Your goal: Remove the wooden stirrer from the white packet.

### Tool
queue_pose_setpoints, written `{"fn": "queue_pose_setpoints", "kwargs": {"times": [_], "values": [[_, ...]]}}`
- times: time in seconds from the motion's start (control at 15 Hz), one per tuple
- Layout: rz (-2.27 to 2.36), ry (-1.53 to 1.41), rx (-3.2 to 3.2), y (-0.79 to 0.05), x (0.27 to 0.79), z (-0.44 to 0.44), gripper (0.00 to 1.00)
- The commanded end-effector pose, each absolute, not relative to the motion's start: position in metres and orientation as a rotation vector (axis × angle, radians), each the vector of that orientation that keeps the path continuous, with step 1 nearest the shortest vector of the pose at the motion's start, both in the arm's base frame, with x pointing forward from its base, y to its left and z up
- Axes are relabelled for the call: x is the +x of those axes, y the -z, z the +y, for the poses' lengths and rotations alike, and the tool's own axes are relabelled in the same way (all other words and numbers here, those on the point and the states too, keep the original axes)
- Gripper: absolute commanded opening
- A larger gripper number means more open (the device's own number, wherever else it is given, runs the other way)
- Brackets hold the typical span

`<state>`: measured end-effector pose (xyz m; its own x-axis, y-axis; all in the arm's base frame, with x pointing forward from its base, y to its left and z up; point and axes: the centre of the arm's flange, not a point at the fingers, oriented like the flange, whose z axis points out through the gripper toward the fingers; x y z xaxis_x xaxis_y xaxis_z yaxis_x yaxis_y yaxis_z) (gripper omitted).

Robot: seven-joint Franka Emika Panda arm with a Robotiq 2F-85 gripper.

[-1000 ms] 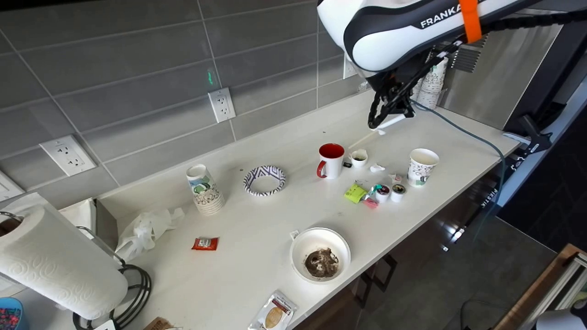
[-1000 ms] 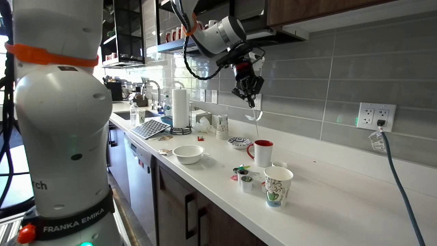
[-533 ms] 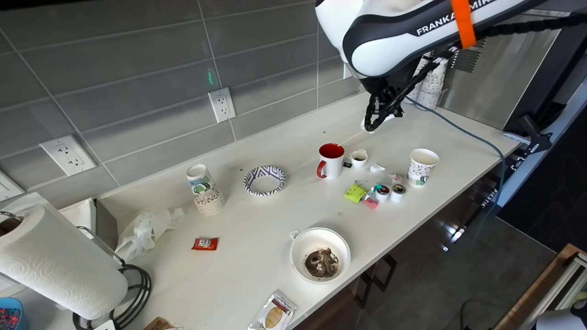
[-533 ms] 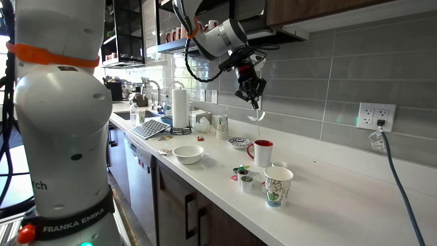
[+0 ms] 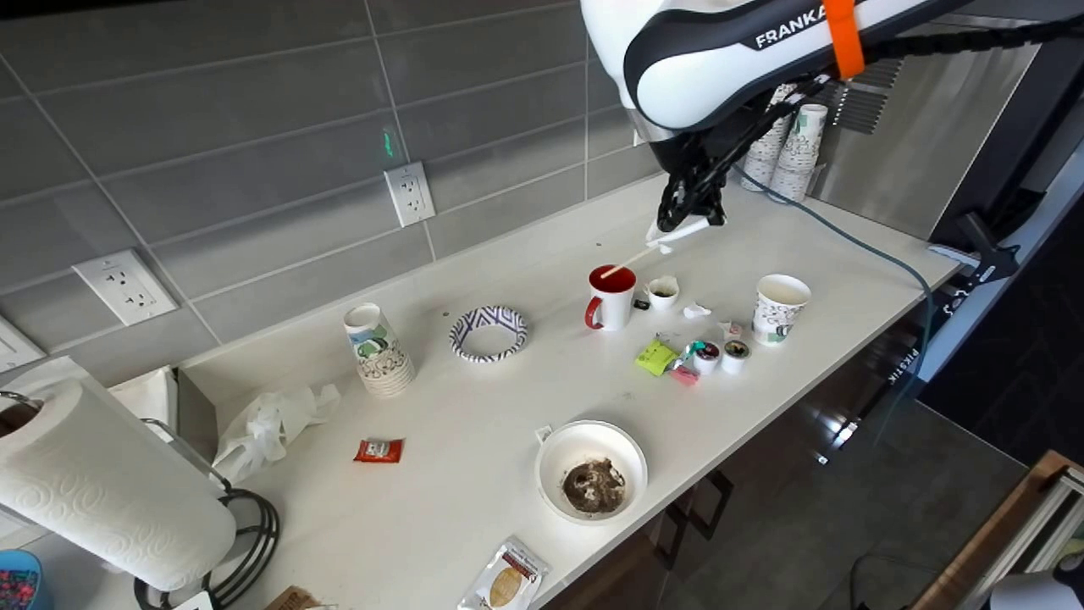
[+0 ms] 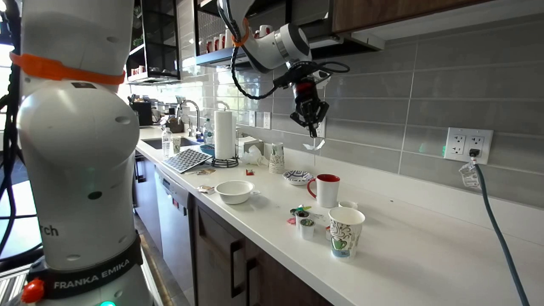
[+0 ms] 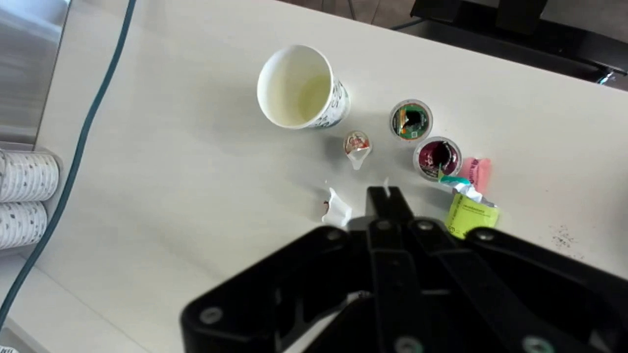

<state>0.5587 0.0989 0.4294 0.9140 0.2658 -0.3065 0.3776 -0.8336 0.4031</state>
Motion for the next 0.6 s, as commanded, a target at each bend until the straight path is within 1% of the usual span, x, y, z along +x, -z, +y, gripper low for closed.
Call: {"fn": "queue_pose_setpoints", "kwargs": {"times": [0.0,0.27,0.4,0.53], "values": [[0.461,0.482,2.537,-0.419,0.565,0.094,0.0],[0.431,0.534,2.477,-0.404,0.567,0.089,0.0],[0.48,0.485,2.506,-0.398,0.573,0.091,0.0],[0.439,0.517,2.422,-0.396,0.576,0.093,0.0]]}}
